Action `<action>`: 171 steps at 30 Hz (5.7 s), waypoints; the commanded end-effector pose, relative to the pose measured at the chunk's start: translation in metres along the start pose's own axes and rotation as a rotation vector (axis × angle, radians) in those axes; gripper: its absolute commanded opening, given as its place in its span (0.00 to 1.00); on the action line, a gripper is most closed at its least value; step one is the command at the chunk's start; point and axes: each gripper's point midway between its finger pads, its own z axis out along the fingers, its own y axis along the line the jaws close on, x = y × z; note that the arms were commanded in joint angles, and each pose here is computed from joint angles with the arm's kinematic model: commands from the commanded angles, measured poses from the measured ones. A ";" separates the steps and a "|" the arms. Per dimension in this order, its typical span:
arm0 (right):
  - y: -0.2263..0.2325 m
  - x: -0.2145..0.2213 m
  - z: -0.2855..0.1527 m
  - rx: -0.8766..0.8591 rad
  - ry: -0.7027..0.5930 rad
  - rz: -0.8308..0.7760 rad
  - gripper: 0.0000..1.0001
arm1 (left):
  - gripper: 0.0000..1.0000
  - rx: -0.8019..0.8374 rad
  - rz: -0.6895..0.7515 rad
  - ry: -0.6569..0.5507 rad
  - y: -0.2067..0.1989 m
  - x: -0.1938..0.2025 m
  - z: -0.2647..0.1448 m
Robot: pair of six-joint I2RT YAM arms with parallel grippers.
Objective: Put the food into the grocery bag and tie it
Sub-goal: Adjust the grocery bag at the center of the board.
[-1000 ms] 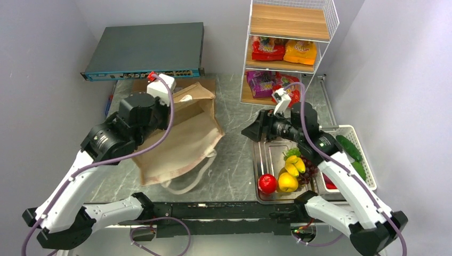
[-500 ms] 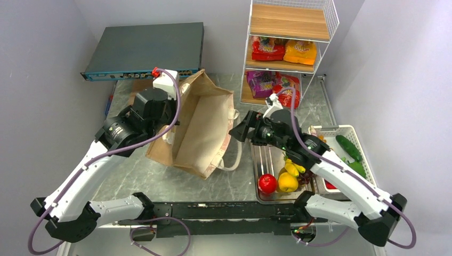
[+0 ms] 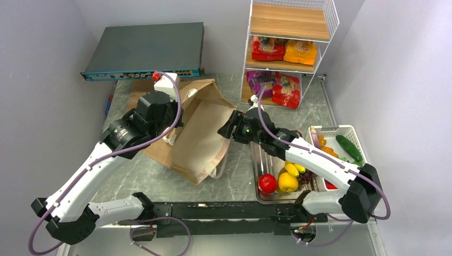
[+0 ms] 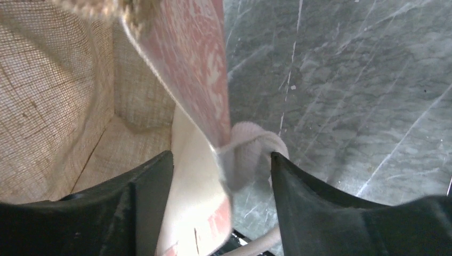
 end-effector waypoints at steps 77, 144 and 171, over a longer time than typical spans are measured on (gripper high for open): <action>-0.013 -0.091 0.020 -0.102 0.167 -0.312 0.00 | 0.00 0.182 -0.026 -0.119 0.037 0.028 0.031; 0.002 -0.064 0.003 -0.063 0.224 -0.345 0.64 | 0.00 -0.101 -0.051 -0.184 0.090 0.017 0.020; -0.031 -0.209 -0.139 0.205 -0.777 -0.193 1.00 | 0.00 0.118 -0.053 -0.053 0.061 0.037 0.047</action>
